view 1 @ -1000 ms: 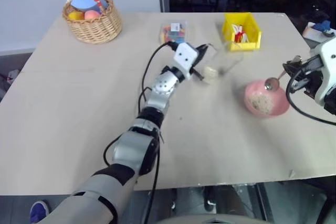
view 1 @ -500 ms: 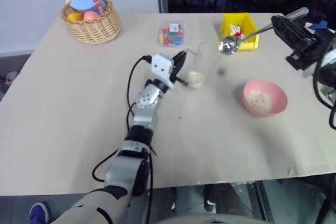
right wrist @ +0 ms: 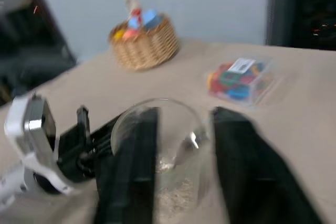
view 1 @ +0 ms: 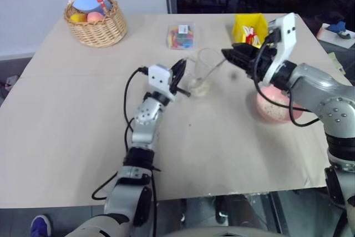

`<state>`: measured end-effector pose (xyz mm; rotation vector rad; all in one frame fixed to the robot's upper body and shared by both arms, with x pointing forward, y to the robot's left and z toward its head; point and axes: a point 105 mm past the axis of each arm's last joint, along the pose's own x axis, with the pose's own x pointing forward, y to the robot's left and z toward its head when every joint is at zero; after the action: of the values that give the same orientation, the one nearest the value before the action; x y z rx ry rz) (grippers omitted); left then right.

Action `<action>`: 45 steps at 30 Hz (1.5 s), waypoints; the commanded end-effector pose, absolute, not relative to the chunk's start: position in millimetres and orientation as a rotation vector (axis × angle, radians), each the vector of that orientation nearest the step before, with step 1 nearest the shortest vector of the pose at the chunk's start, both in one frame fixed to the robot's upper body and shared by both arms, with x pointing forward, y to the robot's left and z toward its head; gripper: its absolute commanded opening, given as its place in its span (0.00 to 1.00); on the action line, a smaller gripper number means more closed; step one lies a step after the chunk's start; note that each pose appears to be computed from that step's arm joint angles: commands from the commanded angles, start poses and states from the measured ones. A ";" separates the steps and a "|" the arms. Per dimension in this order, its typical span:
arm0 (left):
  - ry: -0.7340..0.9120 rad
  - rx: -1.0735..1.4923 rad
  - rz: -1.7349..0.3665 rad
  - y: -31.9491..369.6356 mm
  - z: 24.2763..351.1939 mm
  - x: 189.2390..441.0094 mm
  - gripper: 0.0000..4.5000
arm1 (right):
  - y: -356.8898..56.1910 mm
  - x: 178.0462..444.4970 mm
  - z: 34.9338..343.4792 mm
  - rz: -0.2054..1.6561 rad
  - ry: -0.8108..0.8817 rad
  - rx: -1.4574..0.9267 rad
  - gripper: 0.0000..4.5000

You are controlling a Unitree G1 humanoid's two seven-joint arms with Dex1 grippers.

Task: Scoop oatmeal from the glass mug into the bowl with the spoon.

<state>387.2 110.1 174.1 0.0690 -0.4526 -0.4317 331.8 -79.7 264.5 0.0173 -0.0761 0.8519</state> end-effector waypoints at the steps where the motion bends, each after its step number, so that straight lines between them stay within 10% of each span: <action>1: -0.547 0.000 -0.337 136.7 195.5 379.9 0.00 | -76.3 317.3 272.9 0.904 -0.192 -0.110 0.82; 14: -0.483 -0.086 -0.081 250.1 152.2 352.1 0.00 | -102.1 226.8 197.2 1.111 -0.267 -0.270 0.90; 45: -0.289 -0.069 -0.022 264.0 90.5 329.1 0.00 | -117.4 235.2 190.7 1.008 -0.249 -0.286 0.90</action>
<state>334.6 261.4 107.6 -0.0510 -0.3469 -0.0346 237.6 -118.5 181.7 -0.2662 -0.2083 1.0039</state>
